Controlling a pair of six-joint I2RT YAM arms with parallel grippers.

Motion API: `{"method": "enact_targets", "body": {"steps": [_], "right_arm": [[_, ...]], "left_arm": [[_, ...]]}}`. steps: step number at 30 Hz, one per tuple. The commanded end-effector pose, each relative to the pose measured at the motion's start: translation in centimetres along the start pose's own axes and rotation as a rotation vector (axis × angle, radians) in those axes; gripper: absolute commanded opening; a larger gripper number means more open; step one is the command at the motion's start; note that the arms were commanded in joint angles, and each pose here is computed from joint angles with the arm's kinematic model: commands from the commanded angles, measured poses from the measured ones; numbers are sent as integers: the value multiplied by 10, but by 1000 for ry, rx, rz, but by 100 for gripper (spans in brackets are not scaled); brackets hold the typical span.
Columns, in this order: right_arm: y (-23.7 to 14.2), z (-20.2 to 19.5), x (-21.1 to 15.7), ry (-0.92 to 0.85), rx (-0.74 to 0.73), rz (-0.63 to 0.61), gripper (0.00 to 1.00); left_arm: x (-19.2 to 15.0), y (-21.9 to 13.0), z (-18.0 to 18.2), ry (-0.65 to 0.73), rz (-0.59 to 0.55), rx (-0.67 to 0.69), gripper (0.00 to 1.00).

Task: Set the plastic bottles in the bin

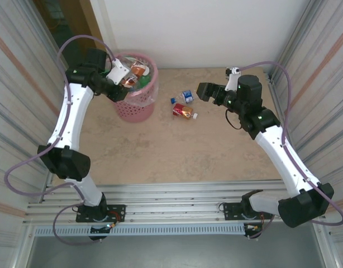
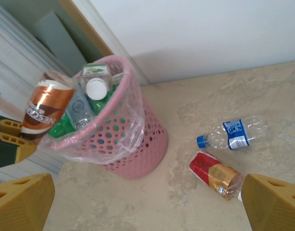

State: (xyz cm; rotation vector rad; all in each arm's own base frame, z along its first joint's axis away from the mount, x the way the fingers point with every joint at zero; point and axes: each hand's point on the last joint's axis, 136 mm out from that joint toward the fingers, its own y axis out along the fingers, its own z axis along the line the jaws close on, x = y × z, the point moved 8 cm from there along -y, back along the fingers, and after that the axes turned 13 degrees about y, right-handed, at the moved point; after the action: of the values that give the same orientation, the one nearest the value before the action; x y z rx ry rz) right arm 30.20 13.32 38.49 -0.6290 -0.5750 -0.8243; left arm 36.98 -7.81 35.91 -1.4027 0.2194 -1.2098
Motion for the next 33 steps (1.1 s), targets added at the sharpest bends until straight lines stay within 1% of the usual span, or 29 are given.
{"method": "enact_targets", "body": {"steps": [1, 4, 7, 8, 9, 12, 13, 16, 19, 28, 33], "right_arm": [[0, -3, 2, 28, -8, -5, 98], [0, -3, 2, 32, -14, -9, 98], [0, -4, 2, 39, -15, -12, 98], [1, -5, 2, 42, -15, -12, 98], [1, -5, 2, 46, -15, -10, 98], [2, -6, 1, 55, -14, -8, 98], [3, -6, 0, 55, -15, -5, 98], [1, -6, 0, 57, -16, -5, 98], [1, -6, -1, 57, -18, -2, 98], [7, -7, -5, 79, -7, 27, 98], [10, -7, -7, 82, -2, 41, 98]], "left_arm": [[-6, 4, 5, 85, 71, 13, 6], [-7, 7, 8, 129, 88, 24, 10], [-5, 9, 15, 161, 108, 48, 12], [-4, 10, 17, 165, 112, 56, 15], [-2, 10, 19, 172, 113, 64, 21], [2, 12, 25, 184, 120, 75, 46], [3, 13, 28, 186, 125, 86, 51], [5, 15, 35, 192, 145, 123, 59], [8, 13, 37, 200, 135, 133, 66], [29, -11, 30, 234, -82, 138, 67], [35, -17, 29, 244, -149, 157, 66]]}}
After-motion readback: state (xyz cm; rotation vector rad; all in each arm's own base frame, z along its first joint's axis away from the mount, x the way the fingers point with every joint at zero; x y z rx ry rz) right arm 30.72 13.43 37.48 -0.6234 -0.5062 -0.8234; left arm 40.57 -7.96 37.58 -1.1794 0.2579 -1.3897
